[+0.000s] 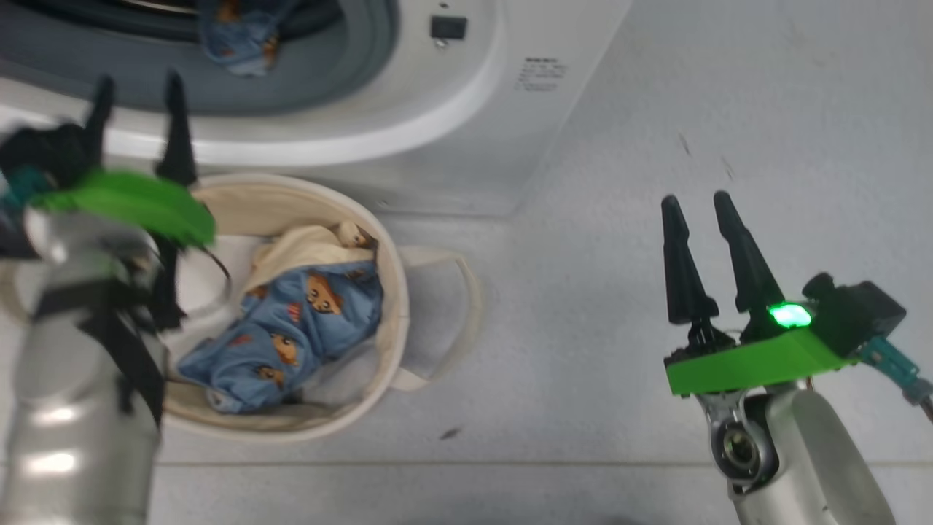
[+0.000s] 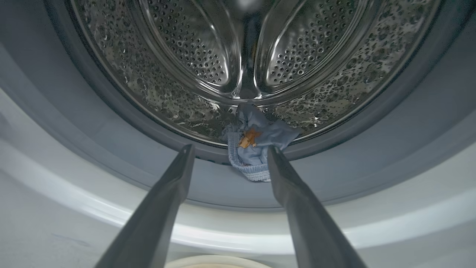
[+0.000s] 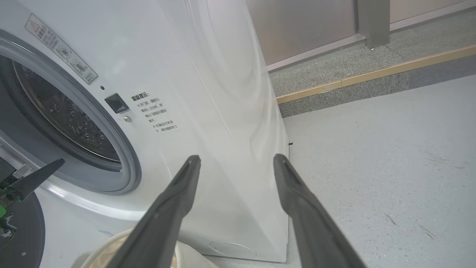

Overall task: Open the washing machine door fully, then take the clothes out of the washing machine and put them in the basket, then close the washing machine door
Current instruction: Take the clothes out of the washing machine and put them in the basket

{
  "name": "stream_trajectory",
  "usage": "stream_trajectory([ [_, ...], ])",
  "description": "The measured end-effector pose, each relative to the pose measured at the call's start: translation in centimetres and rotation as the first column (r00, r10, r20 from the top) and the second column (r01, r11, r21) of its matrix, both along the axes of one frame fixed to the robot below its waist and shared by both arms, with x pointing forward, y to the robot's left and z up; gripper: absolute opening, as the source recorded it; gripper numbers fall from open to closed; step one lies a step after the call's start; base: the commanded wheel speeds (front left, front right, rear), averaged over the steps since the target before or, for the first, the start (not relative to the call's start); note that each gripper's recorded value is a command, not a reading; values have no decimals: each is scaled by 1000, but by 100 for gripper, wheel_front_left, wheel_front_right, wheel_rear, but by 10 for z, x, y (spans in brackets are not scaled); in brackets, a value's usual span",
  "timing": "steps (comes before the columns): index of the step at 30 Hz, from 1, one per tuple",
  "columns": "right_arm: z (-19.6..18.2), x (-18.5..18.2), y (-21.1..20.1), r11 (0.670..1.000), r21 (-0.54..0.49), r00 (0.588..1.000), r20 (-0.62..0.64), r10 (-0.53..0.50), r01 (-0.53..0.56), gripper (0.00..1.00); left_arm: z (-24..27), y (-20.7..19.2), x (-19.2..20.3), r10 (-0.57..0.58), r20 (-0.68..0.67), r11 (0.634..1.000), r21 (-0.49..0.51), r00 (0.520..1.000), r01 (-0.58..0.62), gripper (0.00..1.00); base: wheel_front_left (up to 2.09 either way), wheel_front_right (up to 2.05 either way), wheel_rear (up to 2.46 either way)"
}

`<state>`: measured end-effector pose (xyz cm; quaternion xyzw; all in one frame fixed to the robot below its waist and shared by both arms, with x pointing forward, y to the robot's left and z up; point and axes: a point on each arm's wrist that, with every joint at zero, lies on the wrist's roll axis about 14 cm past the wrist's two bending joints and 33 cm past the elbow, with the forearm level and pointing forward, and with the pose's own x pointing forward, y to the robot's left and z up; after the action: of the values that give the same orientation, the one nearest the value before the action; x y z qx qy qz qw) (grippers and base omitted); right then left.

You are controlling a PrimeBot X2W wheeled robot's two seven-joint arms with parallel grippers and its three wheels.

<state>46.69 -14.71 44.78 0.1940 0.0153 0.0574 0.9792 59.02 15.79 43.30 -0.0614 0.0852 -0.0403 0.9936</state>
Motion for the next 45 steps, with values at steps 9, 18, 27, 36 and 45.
stream_trajectory([
  [9,-22,5,-29,997,-11,996,-51,-73,72,100,-46,-31,61,-52,-209,988,-154,976,20,100,0,0,0],
  [18,-22,-4,-43,993,10,991,-69,-115,115,100,-72,-49,72,-75,-327,982,-189,942,12,100,0,0,0],
  [27,-22,-5,-43,994,-4,991,-69,-111,111,100,-79,-65,75,-109,-336,993,-79,935,88,100,0,0,0],
  [36,-29,-2,-44,994,-15,991,-81,-107,106,100,-80,-85,94,-133,-310,991,-38,941,127,100,0,0,0],
  [45,-40,9,-45,995,-25,990,-91,-103,102,100,-78,-98,119,-149,-270,989,-28,951,147,1,0,0,0],
])
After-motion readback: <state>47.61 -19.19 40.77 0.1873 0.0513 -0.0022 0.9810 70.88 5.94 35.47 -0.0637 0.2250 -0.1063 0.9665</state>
